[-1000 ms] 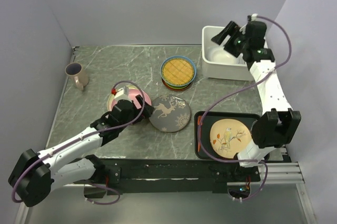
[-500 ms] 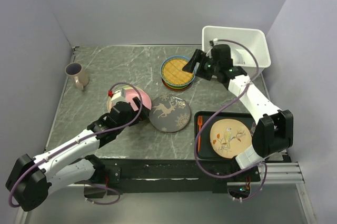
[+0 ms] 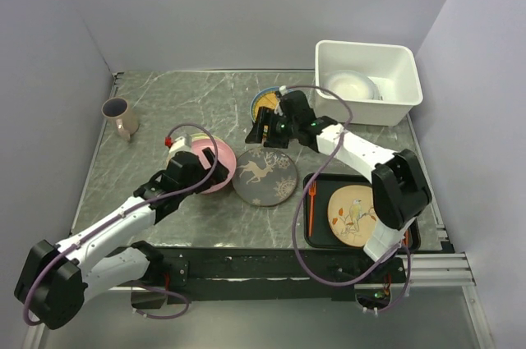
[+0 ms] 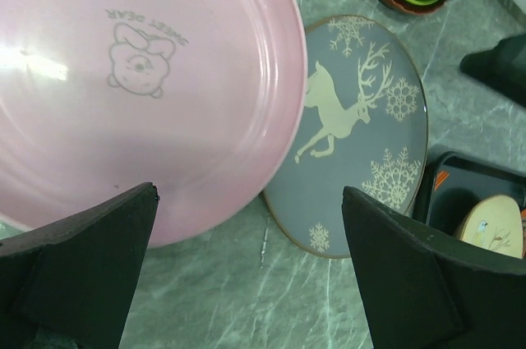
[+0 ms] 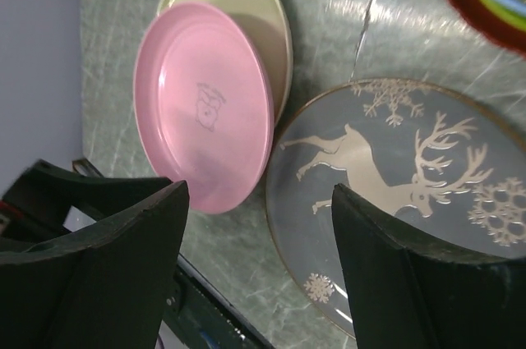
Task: Place the plates into the plastic bin on the countertop
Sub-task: Pick up the plate at the center of the board.
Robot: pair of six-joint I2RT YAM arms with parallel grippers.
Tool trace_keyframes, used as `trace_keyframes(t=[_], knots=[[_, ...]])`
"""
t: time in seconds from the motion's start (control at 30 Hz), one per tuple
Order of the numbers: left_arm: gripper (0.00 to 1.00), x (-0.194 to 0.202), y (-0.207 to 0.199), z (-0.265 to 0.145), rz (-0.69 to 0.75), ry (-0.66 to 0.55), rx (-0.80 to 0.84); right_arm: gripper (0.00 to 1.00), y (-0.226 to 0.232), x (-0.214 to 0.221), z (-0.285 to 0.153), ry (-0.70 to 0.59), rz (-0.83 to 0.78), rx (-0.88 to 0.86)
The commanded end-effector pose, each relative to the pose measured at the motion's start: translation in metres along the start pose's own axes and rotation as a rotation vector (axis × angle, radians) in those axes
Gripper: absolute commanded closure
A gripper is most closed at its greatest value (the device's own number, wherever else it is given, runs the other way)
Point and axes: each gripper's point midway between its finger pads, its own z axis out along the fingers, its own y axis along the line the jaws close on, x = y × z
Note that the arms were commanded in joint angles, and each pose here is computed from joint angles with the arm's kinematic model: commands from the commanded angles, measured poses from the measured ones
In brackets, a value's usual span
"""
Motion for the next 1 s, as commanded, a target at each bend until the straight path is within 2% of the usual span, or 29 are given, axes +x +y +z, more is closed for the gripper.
trace_keyframes(t=[0.0,0.23,0.53,0.97], knots=[[0.01,-0.019,-0.014,-0.001,0.002,-0.001,0.08,0.25,0.017,0.008,0.014,0.005,-0.013,-0.051],[0.01,-0.034,-0.004,-0.003,-0.021,-0.009,0.091,0.33,0.021,0.034,0.043,0.08,-0.005,-0.066],[0.01,-0.039,0.003,-0.003,-0.053,0.029,0.146,0.36,0.023,0.059,0.071,0.156,0.005,-0.075],[0.01,-0.041,0.014,-0.004,-0.059,0.031,0.134,0.38,0.021,0.074,0.094,0.202,0.014,-0.08]])
